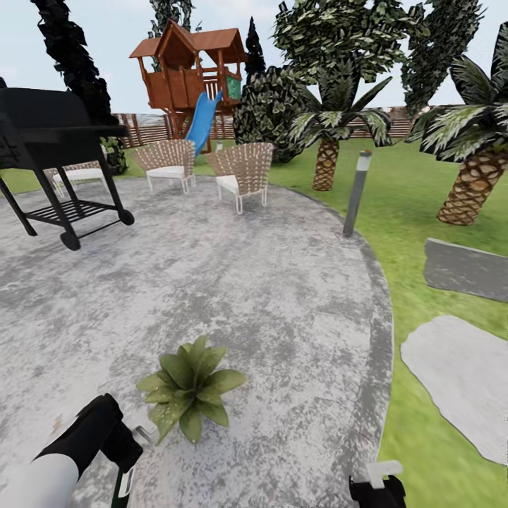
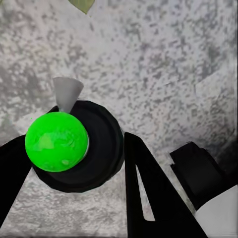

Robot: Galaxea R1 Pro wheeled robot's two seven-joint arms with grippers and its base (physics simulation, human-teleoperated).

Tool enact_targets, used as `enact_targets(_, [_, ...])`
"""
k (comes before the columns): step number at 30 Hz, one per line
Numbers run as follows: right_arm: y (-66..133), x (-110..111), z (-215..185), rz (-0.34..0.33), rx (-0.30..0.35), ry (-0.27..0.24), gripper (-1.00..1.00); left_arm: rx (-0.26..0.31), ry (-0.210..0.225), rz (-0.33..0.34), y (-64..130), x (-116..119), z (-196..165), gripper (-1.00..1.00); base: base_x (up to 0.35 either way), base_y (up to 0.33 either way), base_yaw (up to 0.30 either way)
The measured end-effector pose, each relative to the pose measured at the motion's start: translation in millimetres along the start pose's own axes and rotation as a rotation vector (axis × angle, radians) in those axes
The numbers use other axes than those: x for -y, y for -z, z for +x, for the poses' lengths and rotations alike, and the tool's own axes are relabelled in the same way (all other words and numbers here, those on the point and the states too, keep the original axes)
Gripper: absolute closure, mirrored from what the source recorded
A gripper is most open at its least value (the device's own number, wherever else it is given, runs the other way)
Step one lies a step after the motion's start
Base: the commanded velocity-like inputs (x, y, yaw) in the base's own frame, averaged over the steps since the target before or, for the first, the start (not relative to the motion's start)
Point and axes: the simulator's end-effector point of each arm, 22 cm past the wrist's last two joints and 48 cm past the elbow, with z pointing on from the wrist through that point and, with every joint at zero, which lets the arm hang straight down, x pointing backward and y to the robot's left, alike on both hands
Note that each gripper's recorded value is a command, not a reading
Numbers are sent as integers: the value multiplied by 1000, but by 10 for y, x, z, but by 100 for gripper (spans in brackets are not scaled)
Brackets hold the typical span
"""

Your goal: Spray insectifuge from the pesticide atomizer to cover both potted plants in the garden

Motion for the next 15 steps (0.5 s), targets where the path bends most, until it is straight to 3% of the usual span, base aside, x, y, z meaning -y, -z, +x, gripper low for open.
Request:
enact_targets(5, [1,-8,0,-1,0,0,-100,-2,7,1,1,1,6,100,-84,-270,266])
enact_targets(11, [2,-8,-1,-1,0,-1,-100,0,6,4,-3,26,-10,100,57,-271,270])
enact_targets(15, [3,-7,-1,-1,0,0,-100,1,6,5,-4,32,-16,100,136,-266,71])
